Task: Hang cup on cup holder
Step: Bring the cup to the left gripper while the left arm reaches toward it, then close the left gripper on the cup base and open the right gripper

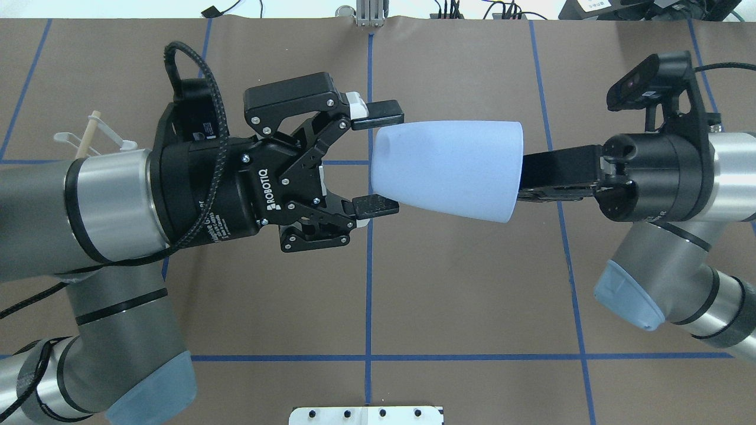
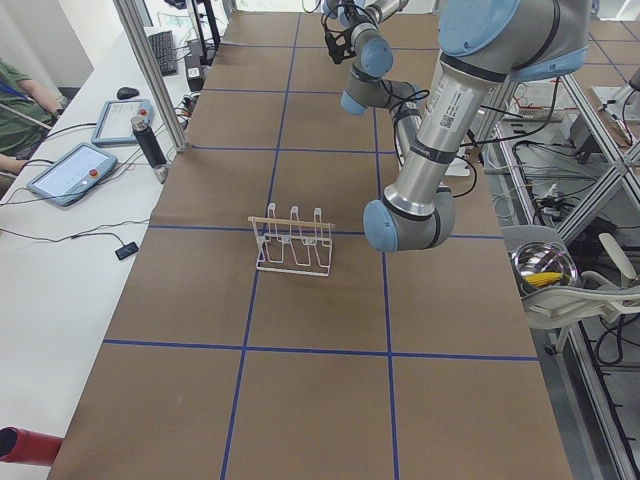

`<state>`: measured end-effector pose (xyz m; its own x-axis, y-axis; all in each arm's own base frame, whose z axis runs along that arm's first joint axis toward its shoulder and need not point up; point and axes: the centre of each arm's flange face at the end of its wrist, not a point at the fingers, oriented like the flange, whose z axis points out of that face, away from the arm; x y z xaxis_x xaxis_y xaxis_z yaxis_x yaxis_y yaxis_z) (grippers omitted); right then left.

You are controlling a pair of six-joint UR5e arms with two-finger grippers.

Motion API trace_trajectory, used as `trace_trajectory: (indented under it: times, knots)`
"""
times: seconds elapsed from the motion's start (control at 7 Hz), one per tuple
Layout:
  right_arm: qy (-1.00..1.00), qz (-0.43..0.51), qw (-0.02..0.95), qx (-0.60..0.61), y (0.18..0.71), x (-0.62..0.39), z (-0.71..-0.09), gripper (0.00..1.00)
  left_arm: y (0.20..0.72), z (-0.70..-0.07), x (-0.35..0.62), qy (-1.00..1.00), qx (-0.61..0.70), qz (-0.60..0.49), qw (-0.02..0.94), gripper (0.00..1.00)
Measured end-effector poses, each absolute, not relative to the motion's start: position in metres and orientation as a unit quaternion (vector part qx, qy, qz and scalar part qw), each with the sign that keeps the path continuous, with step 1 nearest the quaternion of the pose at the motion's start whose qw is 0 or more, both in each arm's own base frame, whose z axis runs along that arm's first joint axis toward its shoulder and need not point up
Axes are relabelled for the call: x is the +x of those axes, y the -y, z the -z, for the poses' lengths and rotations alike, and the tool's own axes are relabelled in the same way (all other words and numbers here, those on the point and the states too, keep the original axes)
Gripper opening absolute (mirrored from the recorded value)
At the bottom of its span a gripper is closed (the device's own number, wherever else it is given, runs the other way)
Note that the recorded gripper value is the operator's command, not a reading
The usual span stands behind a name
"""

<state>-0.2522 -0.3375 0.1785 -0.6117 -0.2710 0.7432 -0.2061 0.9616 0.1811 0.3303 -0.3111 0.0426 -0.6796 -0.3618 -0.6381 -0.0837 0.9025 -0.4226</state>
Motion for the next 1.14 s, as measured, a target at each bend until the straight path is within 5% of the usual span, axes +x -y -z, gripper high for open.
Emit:
trace_trajectory:
  times: [0.43,0.57,0.71,0.86,1.0,1.14]
  knots:
    - [0.899,0.043,0.414,0.134,0.3355,-0.2514,-0.1787,0.0,0.3107,-0.0427,0.3317,-0.899,-0.123,0.185,0.378,0.72]
    - [0.9,0.043,0.413,0.134,0.3351,-0.2513,-0.1789,0.0,0.3108,-0.0429,0.332,-0.899,-0.123,0.186,0.378,0.52]
    - [0.9,0.044,0.412,0.134,0.335,-0.2515,-0.1791,0.0,0.3109,-0.043,0.3322,-0.899,-0.123,0.186,0.378,0.17]
    - [0.9,0.044,0.412,0.134,0.3352,-0.2521,-0.1796,0.0,0.3101,-0.0437,0.333,-0.898,-0.124,0.185,0.379,0.0]
    - [0.9,0.043,0.413,0.133,0.3356,-0.253,-0.1802,0.73,0.3083,-0.0444,0.3339,-0.899,-0.125,0.182,0.377,0.0]
    - [0.9,0.042,0.413,0.133,0.3361,-0.2535,-0.1801,1.0,0.3059,-0.0457,0.3343,-0.902,-0.126,0.178,0.374,0.0]
